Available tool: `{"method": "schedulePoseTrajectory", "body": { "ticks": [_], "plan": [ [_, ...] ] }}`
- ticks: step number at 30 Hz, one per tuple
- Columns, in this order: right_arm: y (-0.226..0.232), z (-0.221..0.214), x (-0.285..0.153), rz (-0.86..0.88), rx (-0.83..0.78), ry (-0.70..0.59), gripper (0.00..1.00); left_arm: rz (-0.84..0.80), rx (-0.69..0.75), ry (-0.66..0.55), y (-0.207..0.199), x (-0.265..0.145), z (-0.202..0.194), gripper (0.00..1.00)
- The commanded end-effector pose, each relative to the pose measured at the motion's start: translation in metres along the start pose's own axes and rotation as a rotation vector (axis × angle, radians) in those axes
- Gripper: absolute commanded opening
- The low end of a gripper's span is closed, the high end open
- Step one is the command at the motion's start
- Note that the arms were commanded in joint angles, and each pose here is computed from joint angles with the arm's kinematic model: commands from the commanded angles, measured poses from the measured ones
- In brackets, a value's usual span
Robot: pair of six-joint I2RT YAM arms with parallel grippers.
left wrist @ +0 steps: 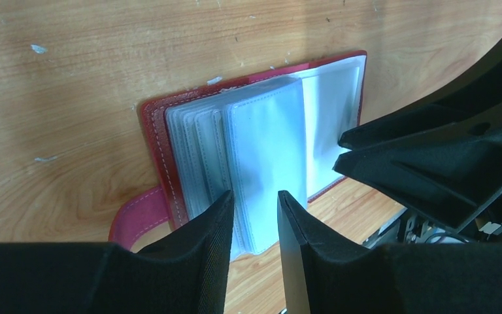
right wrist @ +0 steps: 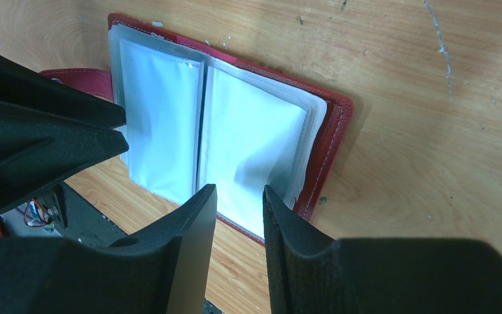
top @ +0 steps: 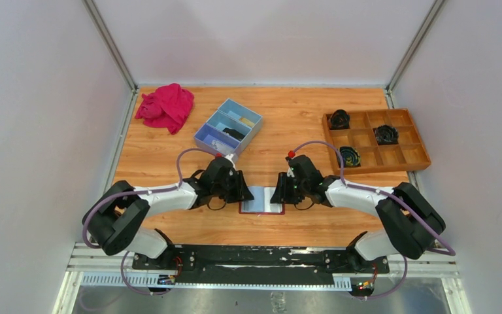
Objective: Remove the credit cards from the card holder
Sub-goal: Remove the credit card from the card holder.
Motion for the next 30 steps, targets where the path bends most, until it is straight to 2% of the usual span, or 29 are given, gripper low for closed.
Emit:
{"method": "schedulePoseTrajectory", "body": {
  "ticks": [1, 19, 26, 30],
  "plan": [
    [-0.01, -0.004, 0.001, -0.027, 0.022, 0.006, 0.36, -0.018, 0.037, 0.029, -0.008, 0.002, -0.003, 0.36],
    [-0.014, -0.002, -0.004, -0.046, 0.03, -0.016, 0.36, -0.143, 0.088, 0.045, -0.058, 0.005, 0.01, 0.36],
    [-0.032, 0.012, -0.03, -0.077, 0.091, -0.105, 0.36, -0.134, 0.118, 0.111, -0.065, 0.027, -0.001, 0.36],
    [-0.041, 0.023, -0.053, -0.111, 0.105, -0.207, 0.37, -0.145, 0.14, 0.149, -0.075, 0.042, -0.007, 0.36]
  ]
}}
Point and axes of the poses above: each gripper's point midway between its finger pads, its own x axis out along the fingers, its own y axis along the line the jaws close on, z = x × y, the point moved 4 cm from there along -x, back along the fingers
